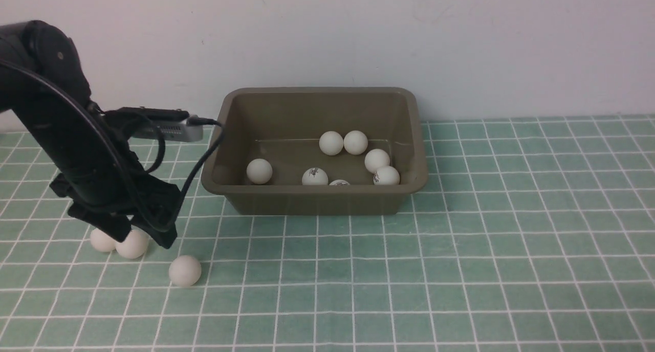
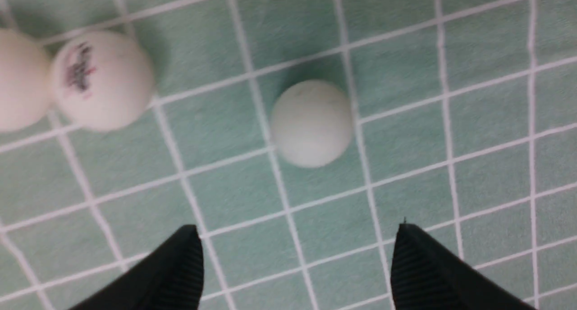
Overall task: Put the table tennis balls in the box on the green coffee tablecloth.
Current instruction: 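Reach for and grasp a ping pong ball on the table beside the basket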
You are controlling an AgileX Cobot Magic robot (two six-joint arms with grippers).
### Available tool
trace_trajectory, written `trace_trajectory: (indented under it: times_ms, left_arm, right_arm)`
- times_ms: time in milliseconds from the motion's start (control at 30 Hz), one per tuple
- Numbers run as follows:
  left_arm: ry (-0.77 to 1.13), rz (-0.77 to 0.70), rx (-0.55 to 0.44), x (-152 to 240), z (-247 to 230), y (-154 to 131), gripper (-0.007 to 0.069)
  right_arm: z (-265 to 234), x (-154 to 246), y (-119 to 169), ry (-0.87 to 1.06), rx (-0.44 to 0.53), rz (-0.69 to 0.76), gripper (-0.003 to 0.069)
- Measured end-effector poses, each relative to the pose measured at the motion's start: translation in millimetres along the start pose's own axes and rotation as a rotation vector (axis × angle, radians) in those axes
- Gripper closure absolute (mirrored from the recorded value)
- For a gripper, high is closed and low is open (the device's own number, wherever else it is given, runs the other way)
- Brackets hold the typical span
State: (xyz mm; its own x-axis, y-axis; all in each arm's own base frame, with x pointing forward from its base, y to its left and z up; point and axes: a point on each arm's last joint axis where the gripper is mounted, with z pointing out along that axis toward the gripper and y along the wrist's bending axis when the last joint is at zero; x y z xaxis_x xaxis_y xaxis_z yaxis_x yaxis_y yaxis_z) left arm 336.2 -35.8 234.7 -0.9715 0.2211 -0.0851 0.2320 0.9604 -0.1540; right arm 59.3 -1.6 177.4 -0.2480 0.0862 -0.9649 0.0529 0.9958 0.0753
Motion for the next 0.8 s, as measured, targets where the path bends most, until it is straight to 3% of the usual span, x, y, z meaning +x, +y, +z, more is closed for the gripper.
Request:
trace_trajectory:
  times_ms: [367,800]
  left_arm:
    - [-0.073,0.077,-0.008,-4,29,-28,0.0126]
    - [-0.01,0.079,-0.054,-10,61,-18,0.0126]
  right_arm:
    - [0,0,0,0.0,0.0,0.0,0.0669]
    - [0,0,0,0.0,0.0,-0.001,0.0669]
